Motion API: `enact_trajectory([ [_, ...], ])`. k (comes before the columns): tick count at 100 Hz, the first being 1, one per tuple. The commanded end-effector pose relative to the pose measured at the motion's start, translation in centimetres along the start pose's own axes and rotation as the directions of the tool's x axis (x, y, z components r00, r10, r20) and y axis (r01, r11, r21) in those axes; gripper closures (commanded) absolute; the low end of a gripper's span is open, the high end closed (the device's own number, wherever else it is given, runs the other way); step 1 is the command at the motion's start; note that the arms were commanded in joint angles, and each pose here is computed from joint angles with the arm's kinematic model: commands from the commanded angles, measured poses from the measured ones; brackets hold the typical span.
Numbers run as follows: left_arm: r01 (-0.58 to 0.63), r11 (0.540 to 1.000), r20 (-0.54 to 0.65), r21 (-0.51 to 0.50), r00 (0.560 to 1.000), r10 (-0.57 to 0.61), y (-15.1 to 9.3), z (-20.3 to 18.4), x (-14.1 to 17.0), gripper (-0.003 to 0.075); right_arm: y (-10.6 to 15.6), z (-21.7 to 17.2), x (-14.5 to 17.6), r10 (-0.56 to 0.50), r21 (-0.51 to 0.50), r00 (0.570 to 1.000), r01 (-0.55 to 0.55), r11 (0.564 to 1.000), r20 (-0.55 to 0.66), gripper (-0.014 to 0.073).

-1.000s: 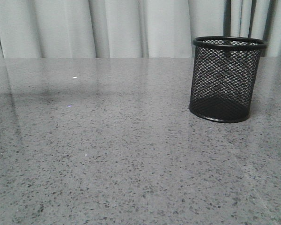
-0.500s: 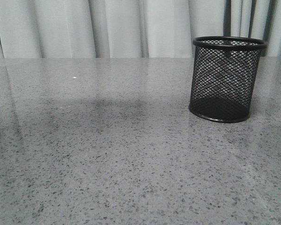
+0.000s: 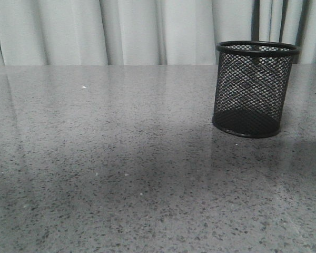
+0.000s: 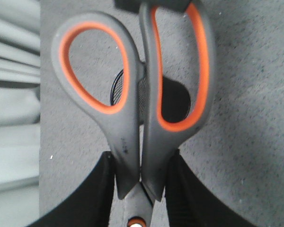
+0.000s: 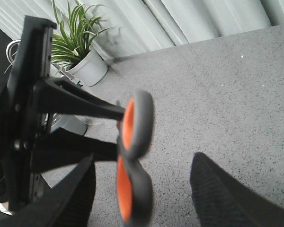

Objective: Put scissors into bucket

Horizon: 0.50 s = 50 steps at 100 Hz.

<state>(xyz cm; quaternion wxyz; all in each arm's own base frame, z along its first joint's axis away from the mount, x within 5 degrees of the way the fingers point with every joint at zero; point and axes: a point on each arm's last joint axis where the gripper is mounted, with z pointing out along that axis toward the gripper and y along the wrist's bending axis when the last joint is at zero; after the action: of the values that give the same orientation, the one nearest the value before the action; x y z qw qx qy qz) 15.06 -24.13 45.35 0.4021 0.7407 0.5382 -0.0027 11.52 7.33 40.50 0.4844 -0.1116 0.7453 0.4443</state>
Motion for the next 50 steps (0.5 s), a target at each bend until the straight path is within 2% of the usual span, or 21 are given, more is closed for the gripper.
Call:
enact_trajectory([
  [1, 0.028, 0.995, 0.121, -0.099, 0.993, -0.015, 0.6, -1.5, -1.7, 0.0741, 0.5, 0.1, -1.1, 0.016, -0.040, 0.999, -0.014, 0.999, 0.038, 0.0200],
  [13, 0.026, 0.994, 0.176, -0.110, 0.984, -0.006, 0.2, -1.4, -2.9, 0.0741, 0.3, 0.4, -1.0, 0.026, -0.045, 1.000, -0.025, 0.999, 0.016, 0.0204],
  [20, 0.020, 0.993, 0.194, -0.117, 0.981, 0.003, 0.0, -1.5, -3.2, 0.0741, 0.2, 0.5, -1.0, 0.023, -0.046, 1.000, -0.023, 0.999, 0.013, 0.0239],
  [50, 0.019, 0.992, 0.205, -0.123, 0.979, 0.006, 0.0, -1.5, -3.4, 0.0734, 0.2, 0.6, -1.0, -0.011, -0.049, 1.000, 0.011, 0.999, 0.004, 0.0617],
])
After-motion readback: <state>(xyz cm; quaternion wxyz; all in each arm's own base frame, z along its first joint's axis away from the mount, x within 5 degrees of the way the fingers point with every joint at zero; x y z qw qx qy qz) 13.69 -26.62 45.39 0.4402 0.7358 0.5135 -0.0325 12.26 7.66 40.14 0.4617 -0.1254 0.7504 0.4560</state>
